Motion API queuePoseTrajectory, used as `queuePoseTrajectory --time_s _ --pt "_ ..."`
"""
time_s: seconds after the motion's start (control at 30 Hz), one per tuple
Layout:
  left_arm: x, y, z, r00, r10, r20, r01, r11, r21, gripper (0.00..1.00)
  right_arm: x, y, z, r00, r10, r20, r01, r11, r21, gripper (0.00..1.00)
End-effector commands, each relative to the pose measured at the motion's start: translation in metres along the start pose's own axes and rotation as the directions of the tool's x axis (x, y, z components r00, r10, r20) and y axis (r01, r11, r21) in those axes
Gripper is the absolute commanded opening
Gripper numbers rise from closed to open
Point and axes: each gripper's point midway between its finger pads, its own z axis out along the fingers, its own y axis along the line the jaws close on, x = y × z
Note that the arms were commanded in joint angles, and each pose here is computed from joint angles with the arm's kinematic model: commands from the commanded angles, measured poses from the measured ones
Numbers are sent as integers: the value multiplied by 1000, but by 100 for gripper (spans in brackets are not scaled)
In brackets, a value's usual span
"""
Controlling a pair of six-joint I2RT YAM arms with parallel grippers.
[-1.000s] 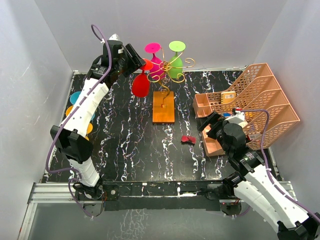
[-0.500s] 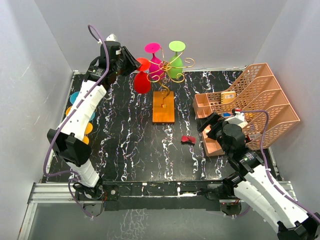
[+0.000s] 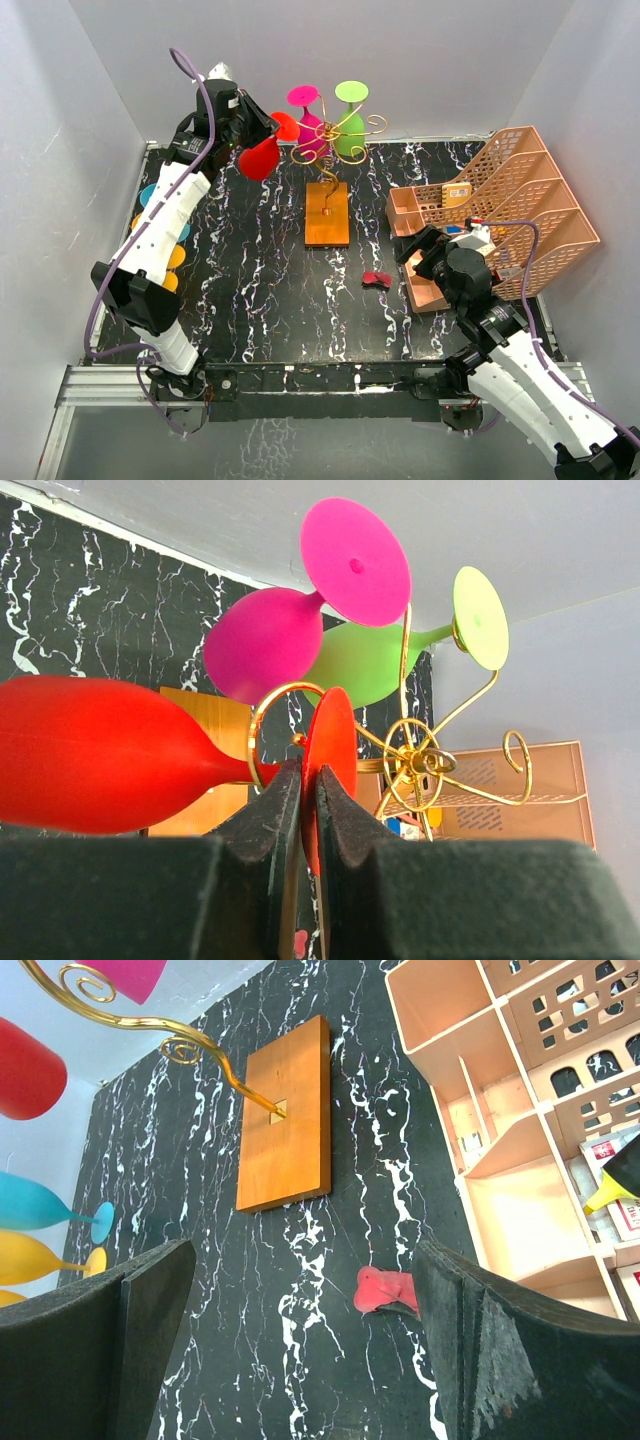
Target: Take the wine glass off the wine glass rack
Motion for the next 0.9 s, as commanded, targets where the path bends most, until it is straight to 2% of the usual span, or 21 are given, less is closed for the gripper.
queuePoseTrajectory --time_s 0.0,0.23,0.57,0.87 --pt "-6 5 -14 1000 19 17 -18 999 -34 5 -16 7 -2 998 11 59 -10 1000 -18 99" --pt "-15 -7 -11 998 -31 52 31 999 8 0 -17 6 -3 998 13 62 -12 1000 -14 99" --pt "-21 -24 -14 994 -88 68 82 993 84 0 -19 4 -4 997 8 71 -8 1000 -6 99" --pt "-32 -28 -8 989 -105 101 98 992 78 0 -20 3 -6 997 5 76 -5 1000 -6 99"
